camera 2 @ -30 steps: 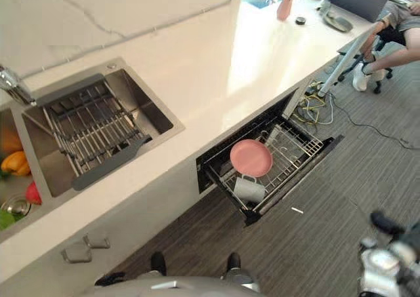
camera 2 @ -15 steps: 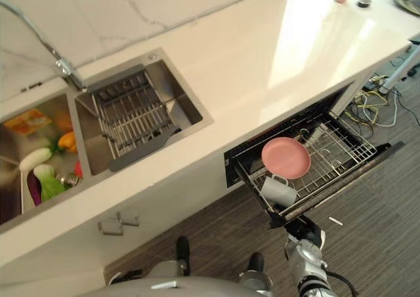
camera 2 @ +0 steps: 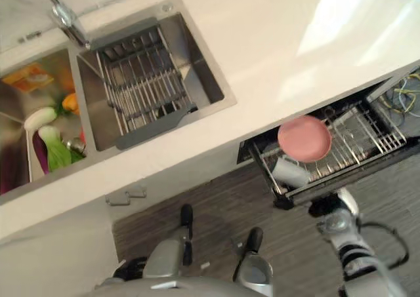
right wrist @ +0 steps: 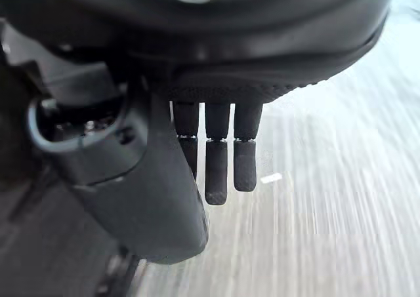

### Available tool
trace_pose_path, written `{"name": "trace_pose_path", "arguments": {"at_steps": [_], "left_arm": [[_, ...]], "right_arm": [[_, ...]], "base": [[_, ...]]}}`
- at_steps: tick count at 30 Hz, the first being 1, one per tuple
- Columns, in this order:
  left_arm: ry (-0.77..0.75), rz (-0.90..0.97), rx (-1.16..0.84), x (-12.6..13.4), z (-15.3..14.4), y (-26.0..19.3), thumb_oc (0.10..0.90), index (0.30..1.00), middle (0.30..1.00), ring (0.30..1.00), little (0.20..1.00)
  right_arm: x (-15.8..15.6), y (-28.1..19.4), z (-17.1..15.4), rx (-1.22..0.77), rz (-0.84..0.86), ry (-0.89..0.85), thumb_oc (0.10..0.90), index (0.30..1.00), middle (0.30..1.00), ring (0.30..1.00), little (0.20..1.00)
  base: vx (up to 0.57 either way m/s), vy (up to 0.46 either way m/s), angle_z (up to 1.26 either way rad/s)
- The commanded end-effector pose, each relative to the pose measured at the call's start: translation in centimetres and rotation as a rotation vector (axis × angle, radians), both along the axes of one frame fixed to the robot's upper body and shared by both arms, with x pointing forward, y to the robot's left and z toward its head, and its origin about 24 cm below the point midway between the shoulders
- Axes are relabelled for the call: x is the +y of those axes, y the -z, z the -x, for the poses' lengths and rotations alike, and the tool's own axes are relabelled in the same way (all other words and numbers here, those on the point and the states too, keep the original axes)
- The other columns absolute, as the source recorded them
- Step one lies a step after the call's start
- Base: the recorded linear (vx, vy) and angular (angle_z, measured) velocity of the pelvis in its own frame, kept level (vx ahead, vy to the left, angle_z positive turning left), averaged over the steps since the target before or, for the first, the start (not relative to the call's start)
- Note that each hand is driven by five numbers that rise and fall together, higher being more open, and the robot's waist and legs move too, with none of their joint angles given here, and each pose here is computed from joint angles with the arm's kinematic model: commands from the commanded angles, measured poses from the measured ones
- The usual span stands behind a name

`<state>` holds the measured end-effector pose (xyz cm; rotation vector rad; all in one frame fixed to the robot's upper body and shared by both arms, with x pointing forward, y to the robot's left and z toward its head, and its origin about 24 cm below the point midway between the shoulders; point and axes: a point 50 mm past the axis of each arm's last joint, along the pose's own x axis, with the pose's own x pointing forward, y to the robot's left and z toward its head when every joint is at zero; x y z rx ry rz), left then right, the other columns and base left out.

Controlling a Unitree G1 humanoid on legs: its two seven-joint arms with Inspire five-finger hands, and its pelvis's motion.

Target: Place the dishes in the dishwasher.

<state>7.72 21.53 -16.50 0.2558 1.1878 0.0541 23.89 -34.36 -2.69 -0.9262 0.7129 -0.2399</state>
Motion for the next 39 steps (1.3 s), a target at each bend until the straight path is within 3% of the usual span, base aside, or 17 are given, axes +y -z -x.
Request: {"name": "trace_pose_path", "arguments": {"at_steps": [1, 12, 20, 23, 24, 25, 28, 32, 33, 34, 36, 39], "left_arm": [[0.017, -0.052, -0.009, 1.5, -1.6, -0.4, 0.8, 0.9, 0.9, 0.9, 0.9], [-0.018, -0.091, -0.054, 2.6, -3.0, -1.0, 0.8, 0.9, 0.9, 0.9, 0.9], [-0.024, -0.115, -0.083, 3.2, -3.8, -1.4, 0.8, 0.9, 0.9, 0.9, 0.9], [-0.067, -0.119, -0.139, 3.3, -4.5, -1.8, 0.8, 0.9, 0.9, 0.9, 0.9], [-0.082, -0.114, -0.133, 3.2, -4.4, -1.7, 0.8, 0.9, 0.9, 0.9, 0.9], [-0.104, -0.107, -0.125, 3.2, -4.2, -1.6, 0.8, 0.9, 0.9, 0.9, 0.9], [-0.143, -0.09, -0.092, 3.1, -3.4, -1.3, 0.8, 0.9, 0.9, 0.9, 0.9], [-0.202, -0.052, -0.042, 2.4, -2.2, -0.7, 0.8, 0.9, 0.9, 0.9, 0.9], [-0.202, -0.052, -0.042, 2.4, -2.2, -0.7, 0.8, 0.9, 0.9, 0.9, 0.9], [-0.196, -0.022, -0.039, 1.9, -2.2, -0.6, 0.8, 0.9, 0.9, 0.9, 0.9], [-0.192, 0.046, -0.065, 0.9, -2.9, -0.5, 0.8, 0.9, 0.9, 0.9, 0.9], [-0.194, 0.079, -0.087, 0.5, -3.7, -0.7, 0.8, 0.9, 0.9, 0.9, 0.9]], "right_arm": [[8.8, -11.4, -11.1, -0.556, -0.042, -0.398, 0.4, 0.3, 0.3, 0.3, 0.3], [11.9, -17.1, -14.6, -0.766, -0.08, -0.397, 0.4, 0.3, 0.3, 0.3, 0.3], [12.7, -12.4, -13.0, -0.673, -0.143, -0.378, 0.4, 0.3, 0.3, 0.3, 0.3], [12.4, -7.6, -10.3, -0.569, -0.201, -0.322, 0.4, 0.3, 0.3, 0.3, 0.3], [12.2, -6.0, -9.2, -0.526, -0.212, -0.304, 0.482, 0.422, 0.422, 0.422, 0.422], [11.9, -4.2, -7.8, -0.474, -0.227, -0.28, 0.8, 0.9, 0.9, 0.9, 0.9], [11.0, 0.9, -2.7, -0.287, -0.253, -0.242, 0.8, 0.9, 0.9, 0.9, 0.9], [8.8, 7.3, 6.4, 0.009, -0.314, -0.068, 0.8, 0.9, 0.9, 0.9, 0.9], [8.8, 7.3, 6.4, 0.009, -0.314, -0.068, 0.8, 0.9, 0.9, 0.9, 0.9], [7.9, 9.8, 11.0, 0.156, -0.34, 0.054, 0.8, 0.9, 0.9, 0.9, 0.9], [7.2, 12.1, 16.5, 0.351, -0.373, 0.226, 0.8, 0.9, 0.9, 0.9, 0.9], [7.3, 12.8, 18.4, 0.418, -0.413, 0.329, 0.8, 0.9, 0.9, 0.9, 0.9]], "base": [[-0.01, 0.032, 0.08], [0.04, 0.008, 0.38], [0.04, -0.007, 0.1], [0.0, 0.0, 0.0], [0.04, 0.014, -0.04], [0.06, 0.032, -0.12], [0.09, 0.066, -0.24], [0.13, 0.109, -0.09], [0.12, 0.169, -0.05], [0.12, 0.198, -0.05], [0.17, 0.305, 0.4], [0.08, 0.109, 0.58]]}}
